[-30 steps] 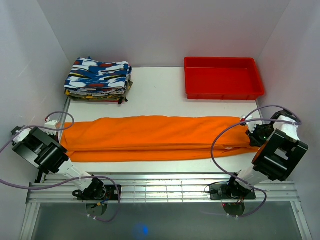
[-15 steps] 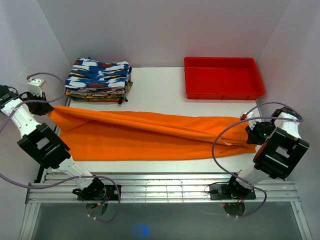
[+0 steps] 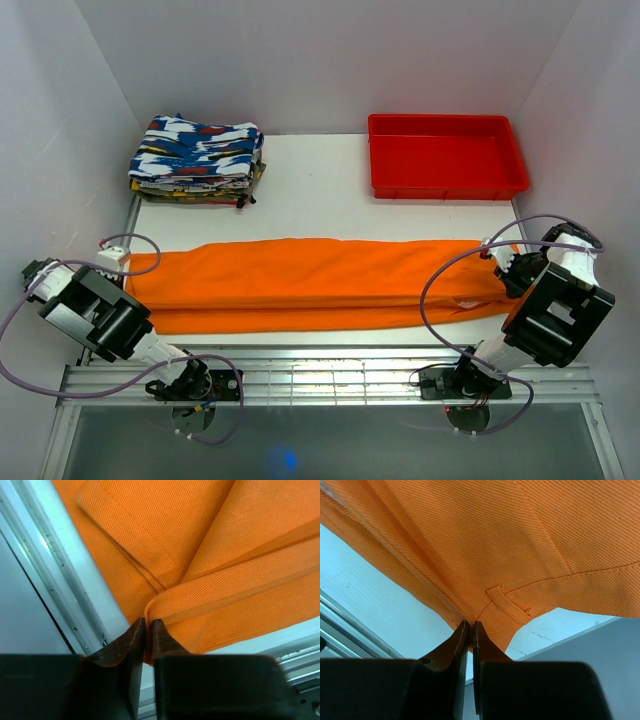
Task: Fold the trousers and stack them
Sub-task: Fold the trousers
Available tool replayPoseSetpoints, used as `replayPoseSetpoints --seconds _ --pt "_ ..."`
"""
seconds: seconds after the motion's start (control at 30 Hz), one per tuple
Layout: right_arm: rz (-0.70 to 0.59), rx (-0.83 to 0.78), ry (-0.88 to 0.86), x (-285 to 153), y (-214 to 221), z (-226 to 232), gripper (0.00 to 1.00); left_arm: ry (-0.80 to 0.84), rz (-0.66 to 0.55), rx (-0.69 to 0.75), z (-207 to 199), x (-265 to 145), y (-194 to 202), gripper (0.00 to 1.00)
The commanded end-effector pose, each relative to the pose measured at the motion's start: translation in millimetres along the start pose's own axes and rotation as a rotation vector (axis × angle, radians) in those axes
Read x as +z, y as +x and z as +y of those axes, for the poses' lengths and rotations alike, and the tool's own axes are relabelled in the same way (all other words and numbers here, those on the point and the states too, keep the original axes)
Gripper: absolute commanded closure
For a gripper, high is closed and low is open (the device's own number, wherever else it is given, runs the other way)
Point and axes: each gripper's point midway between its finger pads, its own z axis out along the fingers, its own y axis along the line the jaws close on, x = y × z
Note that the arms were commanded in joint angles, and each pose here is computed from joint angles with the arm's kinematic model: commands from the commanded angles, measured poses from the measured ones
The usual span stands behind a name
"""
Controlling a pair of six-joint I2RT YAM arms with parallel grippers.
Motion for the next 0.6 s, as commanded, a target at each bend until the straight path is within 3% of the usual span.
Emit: replayPoseSetpoints --seconds 0.0,0.17,0.27,0.4,0.57 --pt "0.153 -0.056 0.080 -16 29 -23 0.92 -0.111 0.002 0.150 29 -24 -13 0.72" --pt "0.161 -0.049 0.078 -19 30 -30 0.92 -0.030 -0.171 0.120 21 -65 -70 0.38" --pt "0.168 -0.042 0.075 -19 32 -31 0.92 -0.015 -0.271 0.100 30 -83 -108 0.35" --pt "0.184 -0.038 0.067 -19 35 -30 0.92 0.033 -0.224 -0.004 30 -62 -119 0.33" --pt "0.201 -0.036 0.061 -19 36 -28 0.92 0.030 -0.162 -0.024 22 -28 -126 0.33"
